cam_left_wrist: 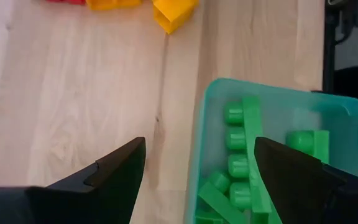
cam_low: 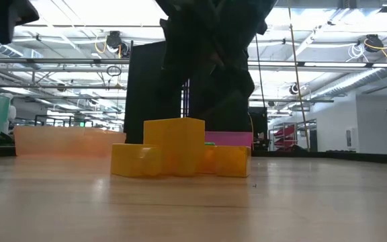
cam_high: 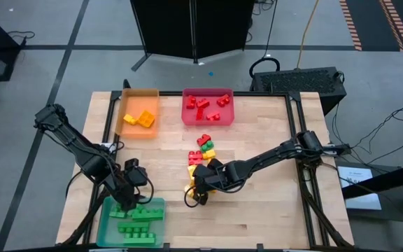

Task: Sort blocks
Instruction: Put the yellow game piece into the yellow bin

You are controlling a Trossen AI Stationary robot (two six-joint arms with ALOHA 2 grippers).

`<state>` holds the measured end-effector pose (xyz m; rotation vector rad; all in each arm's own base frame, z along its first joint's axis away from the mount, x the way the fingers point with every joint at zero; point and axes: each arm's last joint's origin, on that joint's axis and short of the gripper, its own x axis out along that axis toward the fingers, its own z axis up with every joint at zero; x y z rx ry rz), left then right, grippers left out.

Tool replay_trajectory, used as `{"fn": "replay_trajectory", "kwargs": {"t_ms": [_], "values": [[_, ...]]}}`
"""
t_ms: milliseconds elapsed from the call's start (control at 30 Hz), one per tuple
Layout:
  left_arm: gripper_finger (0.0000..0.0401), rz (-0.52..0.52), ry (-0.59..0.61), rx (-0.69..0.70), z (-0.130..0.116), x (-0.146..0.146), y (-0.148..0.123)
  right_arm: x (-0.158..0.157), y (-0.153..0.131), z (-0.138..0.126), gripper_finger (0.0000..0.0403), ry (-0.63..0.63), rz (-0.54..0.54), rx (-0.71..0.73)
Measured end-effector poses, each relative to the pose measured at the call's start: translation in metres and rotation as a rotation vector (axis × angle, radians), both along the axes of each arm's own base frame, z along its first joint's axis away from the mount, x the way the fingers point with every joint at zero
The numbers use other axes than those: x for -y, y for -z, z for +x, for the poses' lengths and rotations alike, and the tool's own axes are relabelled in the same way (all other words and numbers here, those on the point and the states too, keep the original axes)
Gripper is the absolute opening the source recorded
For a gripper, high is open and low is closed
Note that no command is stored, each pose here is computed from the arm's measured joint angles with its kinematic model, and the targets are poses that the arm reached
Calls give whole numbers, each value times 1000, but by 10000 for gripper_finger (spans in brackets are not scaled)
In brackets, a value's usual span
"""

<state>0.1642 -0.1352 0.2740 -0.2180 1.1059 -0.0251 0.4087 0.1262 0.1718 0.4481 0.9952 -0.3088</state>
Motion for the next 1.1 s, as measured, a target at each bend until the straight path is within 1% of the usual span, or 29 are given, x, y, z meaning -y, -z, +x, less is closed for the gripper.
{"fn": "replay_trajectory", "kwargs": {"t_ms": [133,267,367,400,467,500,533,700,800,867,967,1033,1100], "values": [[304,38,-24,33,1,-1,0,-7,1,-2,339,-7,-19,4],[304,49,-35,45,1,-2,-1,-12,1,-5,339,11,2,-5],[304,58,-67,62,2,-2,-1,-21,5,-12,338,-2,53,-58],[304,67,-78,73,2,-3,-1,-24,11,-13,338,0,27,-70],[304,80,-91,97,3,-3,-2,-26,13,-17,338,4,46,-114],[304,89,-99,107,4,-3,-2,-24,14,-20,338,18,3,-128],[304,100,-107,116,4,-4,-2,-23,14,-21,338,23,-8,-136],[304,138,-158,156,9,-9,-3,-15,12,-18,338,38,-24,-127],[304,133,-185,177,13,-12,-4,-8,13,-18,338,59,-36,-153],[304,131,-195,183,15,-14,-4,-3,13,-23,338,79,-32,-216],[304,125,-213,192,18,-16,-5,1,5,-39,338,72,-40,-351],[304,132,-215,193,20,-18,-5,-3,-5,-56,338,54,-91,-447],[304,139,-202,203,22,-19,-5,-8,-16,-71,338,42,-135,-500]]}}
